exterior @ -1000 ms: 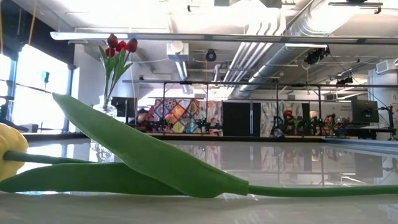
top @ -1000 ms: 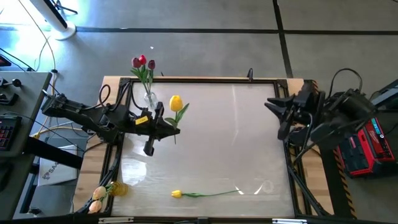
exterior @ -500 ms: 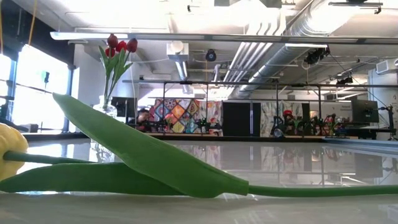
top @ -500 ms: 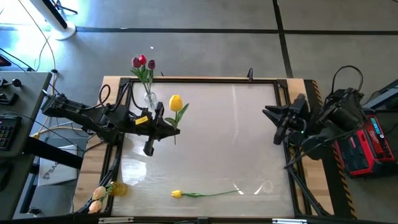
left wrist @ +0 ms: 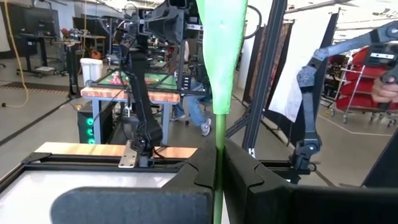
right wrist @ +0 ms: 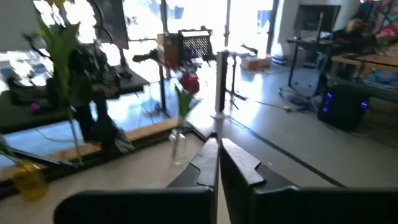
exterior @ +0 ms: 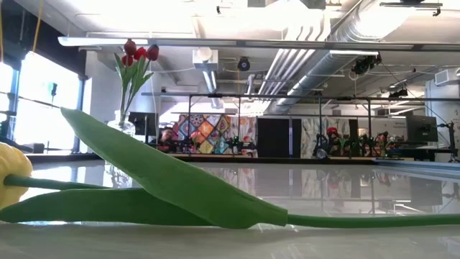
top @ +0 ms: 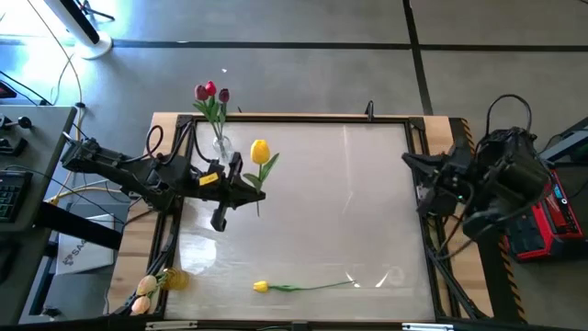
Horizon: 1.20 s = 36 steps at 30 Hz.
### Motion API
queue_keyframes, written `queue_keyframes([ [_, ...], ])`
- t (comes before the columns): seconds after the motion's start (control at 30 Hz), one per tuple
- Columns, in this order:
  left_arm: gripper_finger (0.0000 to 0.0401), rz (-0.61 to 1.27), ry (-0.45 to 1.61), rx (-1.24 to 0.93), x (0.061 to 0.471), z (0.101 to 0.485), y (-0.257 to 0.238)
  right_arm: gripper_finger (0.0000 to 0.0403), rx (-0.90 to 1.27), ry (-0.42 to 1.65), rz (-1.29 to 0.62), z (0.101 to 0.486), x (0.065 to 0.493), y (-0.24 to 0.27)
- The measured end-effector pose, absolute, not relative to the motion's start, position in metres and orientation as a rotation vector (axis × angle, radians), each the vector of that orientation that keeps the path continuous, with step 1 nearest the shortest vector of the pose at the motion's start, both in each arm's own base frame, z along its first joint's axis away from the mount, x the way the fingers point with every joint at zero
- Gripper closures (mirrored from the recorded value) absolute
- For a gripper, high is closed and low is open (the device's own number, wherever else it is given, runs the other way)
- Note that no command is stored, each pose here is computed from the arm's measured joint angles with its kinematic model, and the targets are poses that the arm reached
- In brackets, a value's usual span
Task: Sort flowers into vase by color
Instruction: Put the top yellow flower into the yellow vase
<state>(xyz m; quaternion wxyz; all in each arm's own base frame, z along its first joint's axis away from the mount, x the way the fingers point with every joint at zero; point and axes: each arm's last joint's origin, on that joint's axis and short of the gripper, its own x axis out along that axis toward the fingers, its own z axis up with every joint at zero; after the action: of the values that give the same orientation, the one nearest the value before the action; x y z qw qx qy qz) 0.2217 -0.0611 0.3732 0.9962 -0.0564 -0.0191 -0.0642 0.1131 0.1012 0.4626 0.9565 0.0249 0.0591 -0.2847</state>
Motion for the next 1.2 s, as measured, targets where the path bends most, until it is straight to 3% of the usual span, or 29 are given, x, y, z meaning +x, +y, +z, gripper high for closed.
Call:
queue_keyframes([
  [0.3,0.0401,-0.133,-0.039,-0.105,0.221,0.373,-0.062,0.0401,0.11,-0.027,-0.505,0.43,0.089,0.101],
  [0.77,0.0401,-0.13,-0.04,-0.086,0.221,0.373,-0.062,0.0403,0.227,-0.055,-0.473,0.38,0.078,0.088],
  [1.2,0.0401,-0.129,-0.039,-0.086,0.223,0.373,-0.057,0.0403,0.27,-0.062,-0.452,0.373,0.078,0.093],
])
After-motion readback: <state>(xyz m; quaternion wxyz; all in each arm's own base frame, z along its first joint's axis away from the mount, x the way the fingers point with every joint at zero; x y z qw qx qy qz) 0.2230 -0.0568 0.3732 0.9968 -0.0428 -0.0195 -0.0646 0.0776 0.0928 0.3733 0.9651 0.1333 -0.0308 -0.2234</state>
